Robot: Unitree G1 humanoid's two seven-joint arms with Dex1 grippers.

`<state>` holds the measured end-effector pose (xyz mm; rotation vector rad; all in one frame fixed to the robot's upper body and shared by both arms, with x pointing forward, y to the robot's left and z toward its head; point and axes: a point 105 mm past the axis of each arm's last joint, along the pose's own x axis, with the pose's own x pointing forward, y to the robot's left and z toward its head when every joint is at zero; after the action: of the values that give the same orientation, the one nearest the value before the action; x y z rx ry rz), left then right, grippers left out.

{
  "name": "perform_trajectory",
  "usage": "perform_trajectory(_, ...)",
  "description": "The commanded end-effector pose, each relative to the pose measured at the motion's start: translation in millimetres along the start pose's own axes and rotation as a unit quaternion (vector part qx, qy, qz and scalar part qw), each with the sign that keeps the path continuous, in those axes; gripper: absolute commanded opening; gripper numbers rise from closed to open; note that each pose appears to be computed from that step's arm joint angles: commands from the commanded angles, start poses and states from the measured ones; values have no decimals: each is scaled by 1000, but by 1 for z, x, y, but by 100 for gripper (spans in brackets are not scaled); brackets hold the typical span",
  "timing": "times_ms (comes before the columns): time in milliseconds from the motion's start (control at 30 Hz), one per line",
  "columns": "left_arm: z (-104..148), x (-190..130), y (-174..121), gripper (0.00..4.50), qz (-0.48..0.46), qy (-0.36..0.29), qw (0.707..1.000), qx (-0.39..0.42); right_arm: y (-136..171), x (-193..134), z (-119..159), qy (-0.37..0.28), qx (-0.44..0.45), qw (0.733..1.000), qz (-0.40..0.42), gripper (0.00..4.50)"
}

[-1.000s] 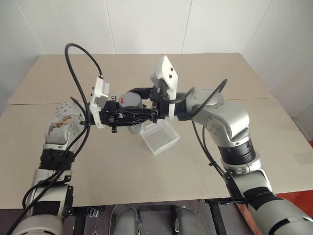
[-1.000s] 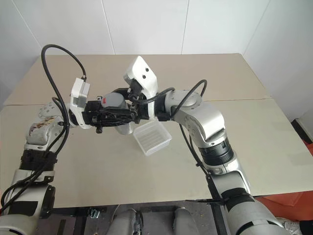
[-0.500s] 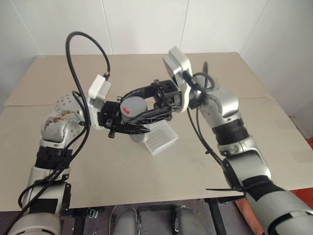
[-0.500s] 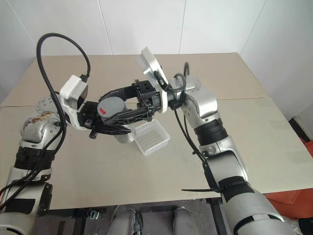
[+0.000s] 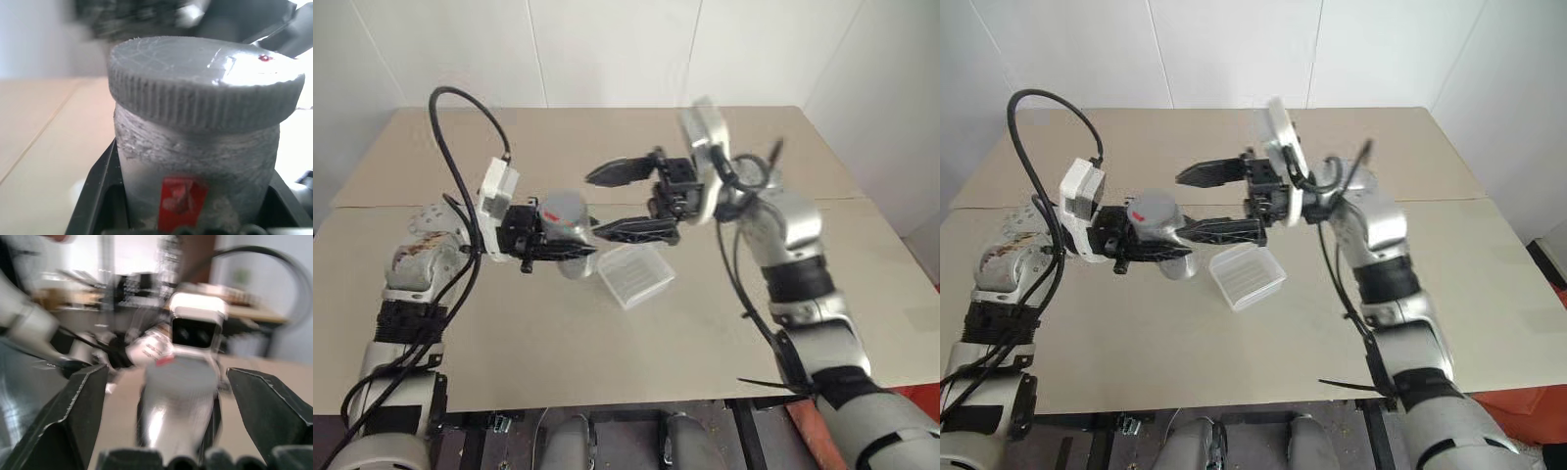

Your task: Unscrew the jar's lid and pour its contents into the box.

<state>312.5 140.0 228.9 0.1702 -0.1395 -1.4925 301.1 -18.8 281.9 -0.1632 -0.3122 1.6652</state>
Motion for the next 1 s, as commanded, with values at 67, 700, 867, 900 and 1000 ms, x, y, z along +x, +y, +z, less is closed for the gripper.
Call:
perform_trajectory(67, 7, -1, 10, 192, 26, -10, 999, 27, 10, 16, 14, 19, -42, 997, -65, 446)
perform_trajectory(700, 11, 8, 4, 192, 1, -10, 999, 35, -26, 50, -5, 72, -9, 974, -214, 446)
perform_trajectory(867, 13, -1, 1, 192, 10, -4, 999, 35, -33, 25, -5, 79, -14, 969, -232, 446)
perform_trajectory(900, 13, -1, 1, 192, 10, -3, 999, 35, -34, 23, -5, 80, -14, 969, -234, 446)
perform_trajectory(1000, 14, -6, -2, 192, 12, -1, 999, 34, -38, 4, -4, 84, -15, 964, -251, 446)
